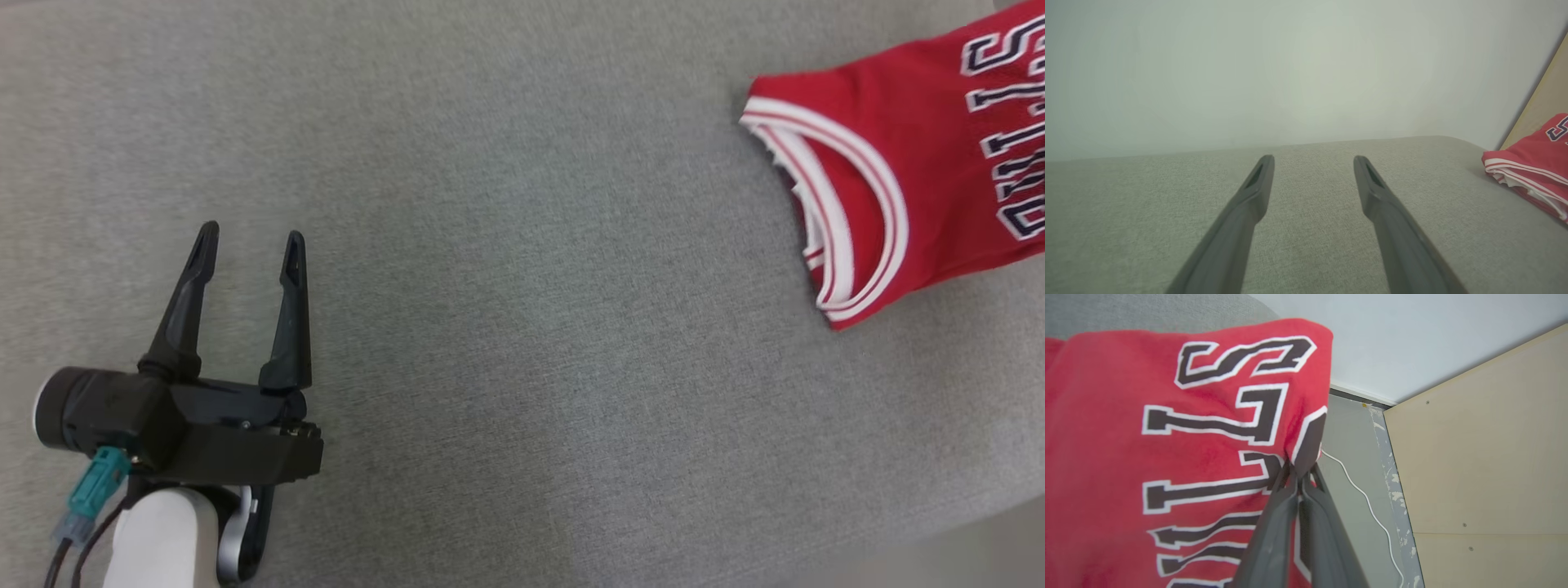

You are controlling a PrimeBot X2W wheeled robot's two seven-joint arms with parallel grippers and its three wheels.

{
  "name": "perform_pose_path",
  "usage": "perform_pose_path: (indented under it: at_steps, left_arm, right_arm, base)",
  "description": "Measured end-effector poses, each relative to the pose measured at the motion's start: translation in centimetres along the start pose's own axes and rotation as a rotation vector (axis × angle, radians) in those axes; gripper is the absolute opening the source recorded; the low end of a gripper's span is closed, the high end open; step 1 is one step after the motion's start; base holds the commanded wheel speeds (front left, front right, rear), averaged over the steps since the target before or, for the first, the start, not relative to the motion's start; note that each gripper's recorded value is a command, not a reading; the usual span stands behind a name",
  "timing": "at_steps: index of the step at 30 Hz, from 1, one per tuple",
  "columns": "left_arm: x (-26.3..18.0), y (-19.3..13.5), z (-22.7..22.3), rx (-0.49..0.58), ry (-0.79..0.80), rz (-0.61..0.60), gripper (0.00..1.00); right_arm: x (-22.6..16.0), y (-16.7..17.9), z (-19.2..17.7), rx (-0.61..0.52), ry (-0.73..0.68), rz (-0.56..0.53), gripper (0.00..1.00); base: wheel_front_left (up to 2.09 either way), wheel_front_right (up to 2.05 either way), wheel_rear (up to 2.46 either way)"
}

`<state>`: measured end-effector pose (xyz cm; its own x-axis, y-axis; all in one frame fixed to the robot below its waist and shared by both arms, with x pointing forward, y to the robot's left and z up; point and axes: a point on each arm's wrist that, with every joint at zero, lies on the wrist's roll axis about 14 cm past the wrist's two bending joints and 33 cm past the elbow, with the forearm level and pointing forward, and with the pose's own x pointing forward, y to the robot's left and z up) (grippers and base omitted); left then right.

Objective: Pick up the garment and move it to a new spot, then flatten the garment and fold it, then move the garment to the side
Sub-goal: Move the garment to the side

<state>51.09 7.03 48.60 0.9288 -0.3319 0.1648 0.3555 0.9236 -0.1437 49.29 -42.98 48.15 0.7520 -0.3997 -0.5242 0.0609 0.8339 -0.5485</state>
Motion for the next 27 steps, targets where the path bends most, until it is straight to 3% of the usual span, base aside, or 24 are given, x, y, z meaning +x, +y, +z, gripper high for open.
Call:
perform_pose_path:
  at_steps: [12, 15, 16, 17, 18, 27]
  left_arm:
    - [0.3, 1.0, -1.3, 0.012, 0.018, 0.001, 1.0]
    - [0.2, 1.3, -1.3, 0.016, 0.021, 0.007, 1.0]
    - [0.1, 1.5, -1.3, 0.019, 0.022, 0.01, 1.0]
    - [0.0, 1.6, -1.3, 0.022, 0.022, 0.013, 1.0]
    - [0.0, 1.6, -1.2, 0.023, 0.022, 0.014, 1.0]
    - [-0.7, 2.0, 1.1, 0.037, -0.012, 0.04, 1.0]
  right_arm:
    - [1.4, -1.5, 0.6, -0.127, -0.063, -0.082, 0.0]
    - [1.7, -1.5, 0.3, -0.133, -0.058, -0.084, 0.4]
    - [1.8, -1.4, 0.2, -0.13, -0.058, -0.082, 0.73]
    - [1.9, -1.3, 0.3, -0.128, -0.066, -0.081, 0.96]
    - [1.9, -1.2, 0.2, -0.123, -0.063, -0.08, 1.0]
    - [0.5, 0.7, 1.3, -0.026, -0.164, -0.052, 1.0]
  base:
    - [0.0, 0.0, 0.0]
    - [0.0, 0.0, 0.0]
    - [0.0, 0.0, 0.0]
    - [0.0, 0.0, 0.0]
    - [0.0, 0.0, 0.0]
    - [0.0, 0.0, 0.0]
